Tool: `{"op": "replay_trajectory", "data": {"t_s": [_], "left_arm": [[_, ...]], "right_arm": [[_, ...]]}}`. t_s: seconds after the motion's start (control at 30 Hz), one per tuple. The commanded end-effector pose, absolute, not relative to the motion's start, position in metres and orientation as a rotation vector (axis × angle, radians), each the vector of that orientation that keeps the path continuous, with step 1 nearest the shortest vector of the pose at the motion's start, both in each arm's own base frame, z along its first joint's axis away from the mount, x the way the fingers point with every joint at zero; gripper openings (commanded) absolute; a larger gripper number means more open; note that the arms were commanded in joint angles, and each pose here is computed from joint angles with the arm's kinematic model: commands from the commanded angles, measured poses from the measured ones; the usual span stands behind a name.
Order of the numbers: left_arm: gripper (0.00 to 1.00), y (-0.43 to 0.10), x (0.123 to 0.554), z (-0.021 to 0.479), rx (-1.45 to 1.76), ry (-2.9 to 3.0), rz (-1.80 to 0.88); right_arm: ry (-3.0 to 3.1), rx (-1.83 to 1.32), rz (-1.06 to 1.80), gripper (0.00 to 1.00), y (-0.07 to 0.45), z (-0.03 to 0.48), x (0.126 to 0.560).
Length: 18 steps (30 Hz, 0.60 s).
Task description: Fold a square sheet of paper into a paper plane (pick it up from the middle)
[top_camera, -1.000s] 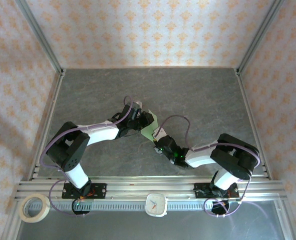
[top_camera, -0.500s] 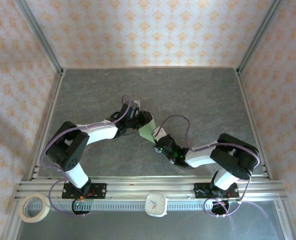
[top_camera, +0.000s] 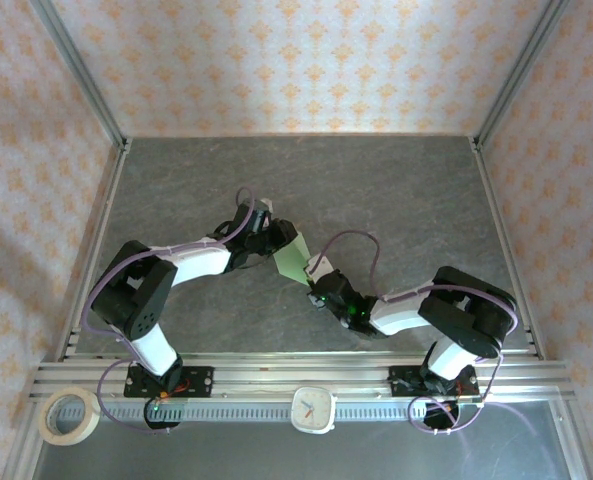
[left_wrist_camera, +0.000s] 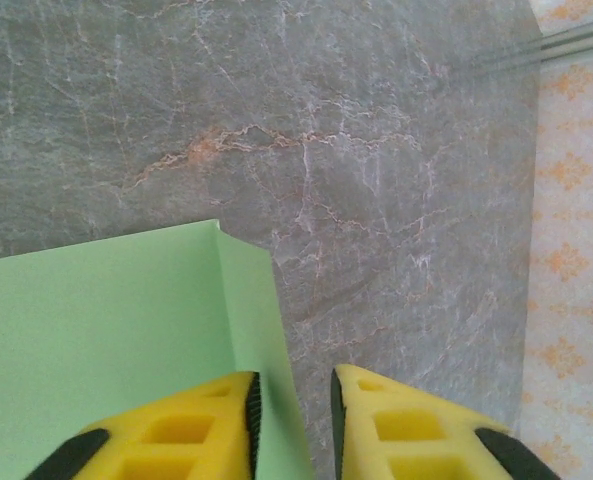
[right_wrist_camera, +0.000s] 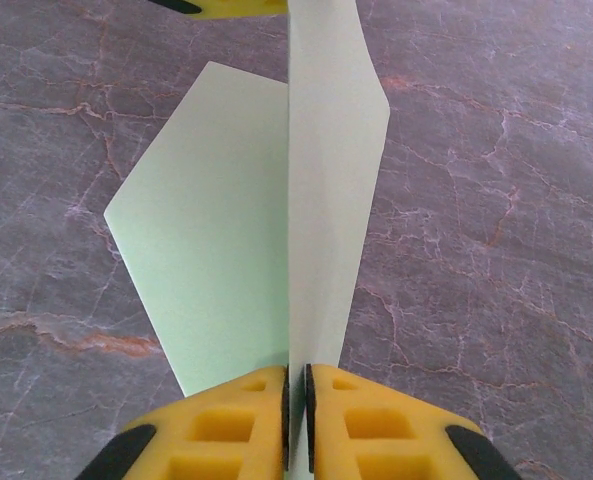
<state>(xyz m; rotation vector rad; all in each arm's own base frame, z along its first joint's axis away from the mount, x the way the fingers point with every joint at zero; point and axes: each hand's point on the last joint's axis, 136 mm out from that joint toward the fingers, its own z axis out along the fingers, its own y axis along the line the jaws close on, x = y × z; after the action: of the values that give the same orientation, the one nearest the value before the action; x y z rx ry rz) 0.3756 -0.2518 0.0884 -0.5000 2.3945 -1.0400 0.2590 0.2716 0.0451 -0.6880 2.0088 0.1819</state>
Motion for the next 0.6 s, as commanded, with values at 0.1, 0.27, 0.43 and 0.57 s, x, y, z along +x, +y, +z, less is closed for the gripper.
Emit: {"op": "replay_trajectory", "data": {"t_s": [0.1, 0.27, 0.43, 0.57], "left_arm": [[0.15, -0.2531, 0.372, 0.0814, -0.474, 2.426, -1.04], [0.1, -0.2523, 0.3715, 0.0803, -0.481, 2.424, -1.039], [0.09, -0.2521, 0.3713, 0.0802, -0.481, 2.425, -1.038], [0.09, -0.2519, 0.3711, 0.0796, -0.48, 2.427, -1.036]], "right_arm": [[1.999, -0.689, 0.178, 0.15, 0.2731, 0.0437, 0.2597], [2.0, -0.692, 0.183, 0.12, 0.2745, 0.0437, 0.2597], [1.998, -0.682, 0.189, 0.12, 0.2741, 0.0458, 0.26], [1.991, -0.678, 0.205, 0.1, 0.2757, 0.0486, 0.2594]]}}
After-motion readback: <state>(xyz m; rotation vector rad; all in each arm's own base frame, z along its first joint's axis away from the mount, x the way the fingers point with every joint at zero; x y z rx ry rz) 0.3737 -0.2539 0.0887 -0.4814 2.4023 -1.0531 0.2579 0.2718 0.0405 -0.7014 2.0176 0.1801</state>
